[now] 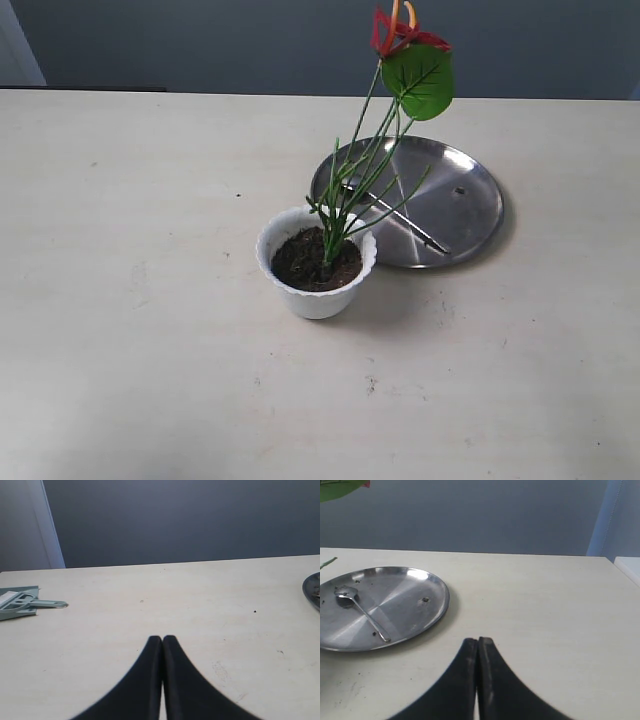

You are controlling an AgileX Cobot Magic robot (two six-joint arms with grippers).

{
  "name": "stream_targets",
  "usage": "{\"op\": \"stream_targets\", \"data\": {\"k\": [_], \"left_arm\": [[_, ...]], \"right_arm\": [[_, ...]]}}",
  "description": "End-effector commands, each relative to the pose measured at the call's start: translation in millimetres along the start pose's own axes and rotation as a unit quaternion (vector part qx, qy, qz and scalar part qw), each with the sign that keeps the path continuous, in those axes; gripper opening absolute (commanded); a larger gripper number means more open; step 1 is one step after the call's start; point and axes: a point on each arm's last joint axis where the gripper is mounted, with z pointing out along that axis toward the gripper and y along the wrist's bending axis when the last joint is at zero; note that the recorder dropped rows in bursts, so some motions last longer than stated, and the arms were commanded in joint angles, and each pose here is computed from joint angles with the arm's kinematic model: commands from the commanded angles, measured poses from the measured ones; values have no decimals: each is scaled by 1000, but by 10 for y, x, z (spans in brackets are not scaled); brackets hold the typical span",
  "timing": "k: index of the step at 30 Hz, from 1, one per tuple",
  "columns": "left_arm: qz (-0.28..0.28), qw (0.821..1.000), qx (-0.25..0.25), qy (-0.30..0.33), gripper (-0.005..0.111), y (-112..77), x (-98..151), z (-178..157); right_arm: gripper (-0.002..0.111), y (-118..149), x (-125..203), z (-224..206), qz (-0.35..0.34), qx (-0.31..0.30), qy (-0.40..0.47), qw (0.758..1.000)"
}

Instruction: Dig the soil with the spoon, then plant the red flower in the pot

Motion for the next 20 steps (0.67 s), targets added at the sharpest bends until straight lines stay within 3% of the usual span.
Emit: {"op": "stream_targets", "data": {"k": [1,20], "left_arm": [[-2,1000,0,-3,0,0,-2,-4],[-2,1000,0,-3,0,0,-2,-4]], "right_arm": [[-1,2,8,1,7,0,-4,1000],[-1,3,8,1,9,-1,-4,1000]]}}
